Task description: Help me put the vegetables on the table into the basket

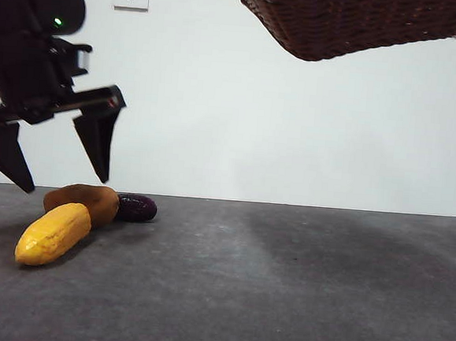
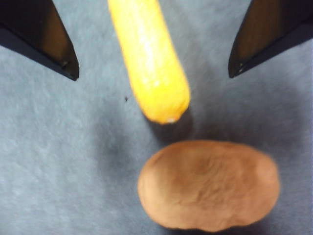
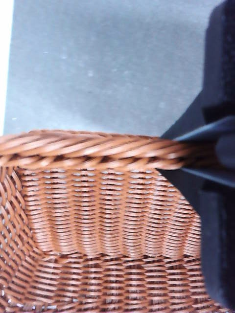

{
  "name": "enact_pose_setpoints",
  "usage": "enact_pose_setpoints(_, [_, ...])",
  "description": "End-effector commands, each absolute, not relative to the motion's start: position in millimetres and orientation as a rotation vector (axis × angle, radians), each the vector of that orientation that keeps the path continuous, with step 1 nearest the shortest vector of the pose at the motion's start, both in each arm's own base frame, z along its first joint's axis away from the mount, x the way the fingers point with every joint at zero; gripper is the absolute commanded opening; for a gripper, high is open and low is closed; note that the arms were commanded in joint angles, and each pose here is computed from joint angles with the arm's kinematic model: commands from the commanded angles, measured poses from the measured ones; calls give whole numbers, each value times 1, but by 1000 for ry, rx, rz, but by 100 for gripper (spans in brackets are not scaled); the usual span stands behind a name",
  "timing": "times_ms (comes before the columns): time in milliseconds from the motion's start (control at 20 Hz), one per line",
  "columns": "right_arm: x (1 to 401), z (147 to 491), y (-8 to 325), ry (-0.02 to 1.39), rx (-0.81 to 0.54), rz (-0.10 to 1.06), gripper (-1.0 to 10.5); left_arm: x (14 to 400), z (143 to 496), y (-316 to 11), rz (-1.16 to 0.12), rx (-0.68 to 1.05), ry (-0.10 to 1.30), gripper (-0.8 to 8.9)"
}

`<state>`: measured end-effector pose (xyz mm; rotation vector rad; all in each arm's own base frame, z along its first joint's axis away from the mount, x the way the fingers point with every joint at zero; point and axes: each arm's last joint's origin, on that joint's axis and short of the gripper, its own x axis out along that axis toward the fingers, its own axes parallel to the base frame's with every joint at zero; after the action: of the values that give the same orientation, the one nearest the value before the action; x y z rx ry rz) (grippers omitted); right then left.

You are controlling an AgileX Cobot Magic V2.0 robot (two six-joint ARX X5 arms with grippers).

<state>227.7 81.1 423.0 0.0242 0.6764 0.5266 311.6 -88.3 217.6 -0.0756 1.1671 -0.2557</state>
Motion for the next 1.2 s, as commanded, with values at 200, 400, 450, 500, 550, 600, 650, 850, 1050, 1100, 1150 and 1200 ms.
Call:
enact_pose_setpoints(200, [227, 427, 81, 646, 19, 539, -12, 317, 187, -94, -156, -82, 1286, 625])
enact_pose_setpoints(400, [227, 427, 81, 643, 5, 544, -12, 319, 178, -95, -116, -66, 1313, 624])
enact_pose_setpoints(450, [227, 427, 81, 642, 2, 544, -12, 319, 177, -95, -115, -65, 1317, 623])
enact_pose_setpoints(500, [227, 427, 81, 642, 2, 545, -12, 319, 176, -95, -105, -69, 1319, 595])
enact_pose_setpoints(550, [227, 427, 81, 642, 1, 545, -12, 319, 176, -96, -104, -67, 1319, 519])
enact_pose_setpoints(600, [227, 427, 81, 642, 1, 545, -12, 319, 176, -96, -106, -67, 1318, 404])
enact_pose_setpoints(650, [227, 427, 81, 642, 0, 545, -12, 319, 176, -97, -108, -66, 1319, 325])
enact_pose_setpoints(850, [227, 427, 81, 641, -5, 547, -12, 318, 176, -99, -149, -93, 1329, 74])
enact_pose_setpoints(1050, [226, 426, 81, 650, -5, 546, -12, 317, 176, -101, -199, -140, 1347, -8])
enact_pose_setpoints(1100, [226, 425, 81, 657, -6, 545, -12, 317, 176, -102, -220, -146, 1351, -8])
enact_pose_setpoints(1150, [226, 424, 81, 667, -6, 545, -12, 317, 177, -102, -252, -149, 1355, -8])
enact_pose_setpoints(1200, [226, 423, 81, 680, -7, 544, -12, 316, 177, -103, -283, -148, 1358, -8])
